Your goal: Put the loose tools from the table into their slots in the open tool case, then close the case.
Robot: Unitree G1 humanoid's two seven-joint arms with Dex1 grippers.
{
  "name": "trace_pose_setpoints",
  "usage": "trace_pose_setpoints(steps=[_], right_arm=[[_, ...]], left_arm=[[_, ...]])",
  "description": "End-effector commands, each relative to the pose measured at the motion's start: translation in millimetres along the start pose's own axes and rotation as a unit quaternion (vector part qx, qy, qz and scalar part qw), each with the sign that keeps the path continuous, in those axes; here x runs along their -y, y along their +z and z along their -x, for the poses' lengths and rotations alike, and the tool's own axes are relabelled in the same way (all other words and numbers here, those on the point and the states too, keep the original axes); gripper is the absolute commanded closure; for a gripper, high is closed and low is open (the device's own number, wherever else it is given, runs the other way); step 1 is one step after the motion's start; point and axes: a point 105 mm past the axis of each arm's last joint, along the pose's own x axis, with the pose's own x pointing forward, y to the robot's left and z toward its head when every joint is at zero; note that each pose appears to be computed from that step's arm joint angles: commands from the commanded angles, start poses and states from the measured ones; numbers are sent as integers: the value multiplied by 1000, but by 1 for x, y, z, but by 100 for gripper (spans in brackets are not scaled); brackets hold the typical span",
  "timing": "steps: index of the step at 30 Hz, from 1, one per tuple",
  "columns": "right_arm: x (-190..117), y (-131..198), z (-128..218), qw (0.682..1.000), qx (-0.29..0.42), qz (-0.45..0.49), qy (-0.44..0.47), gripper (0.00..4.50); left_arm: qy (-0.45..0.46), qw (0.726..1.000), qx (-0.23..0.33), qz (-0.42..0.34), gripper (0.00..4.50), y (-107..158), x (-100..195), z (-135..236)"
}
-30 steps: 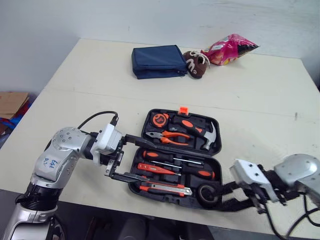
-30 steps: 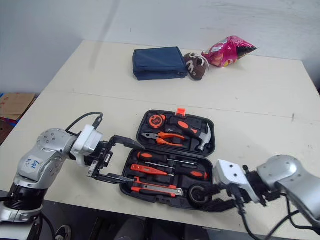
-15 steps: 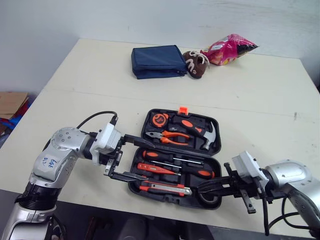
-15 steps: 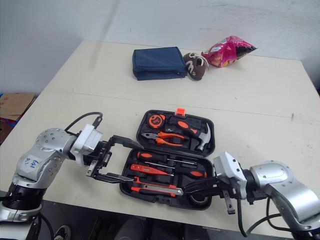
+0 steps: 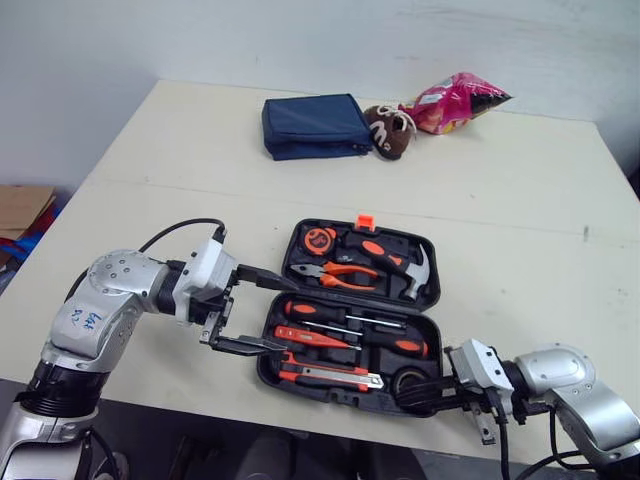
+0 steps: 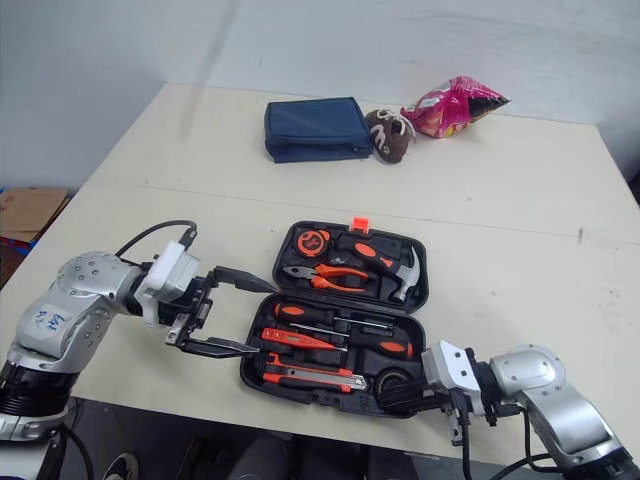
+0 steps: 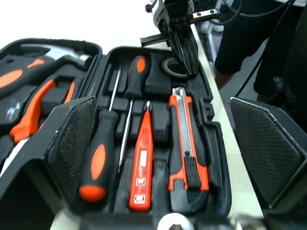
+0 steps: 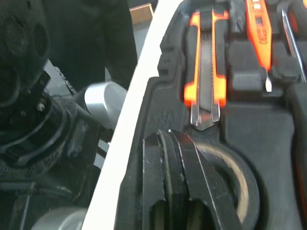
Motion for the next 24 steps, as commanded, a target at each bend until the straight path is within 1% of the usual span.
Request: trace_pose_setpoints(steps=[1,3,5,7,8,11,13,14,16,19,22,24], right_arm=[[-1,-14,5,999,-21,-32,-26,445],[1,2,12,999,1,-19,-47,445],[7,33,27,995,41,-9,-94,445],[12,54,44,989,60,-7,-137,450],[13,59,49,987,62,-10,-149,450],[27,52,89,974,13,-17,-225,450],[39,33,114,958,-35,-42,-280,450],[44,25,123,952,-52,-42,-299,450],[47,12,131,947,-72,-45,-309,450],[50,-10,129,947,-124,-38,-295,450],[66,-10,100,952,-108,-31,-283,450],[72,-6,86,956,-96,-26,-274,450]], left_arm=[[19,1000,-2,-13,0,3,-2,6],[45,999,-8,-14,0,-3,-7,13],[97,995,-22,-9,0,-12,-19,30],[160,986,-40,1,56,-22,-33,48],[180,983,-46,2,83,-26,-37,53],[229,969,-88,41,224,-51,-45,67],[235,964,-95,74,312,-63,-45,66],[234,964,-98,85,357,-67,-46,62],[218,965,-102,101,446,-73,-44,54],[218,965,-105,102,446,-79,-51,39],[195,968,-104,121,446,-83,-56,11],[189,968,-109,123,446,-85,-57,1]])
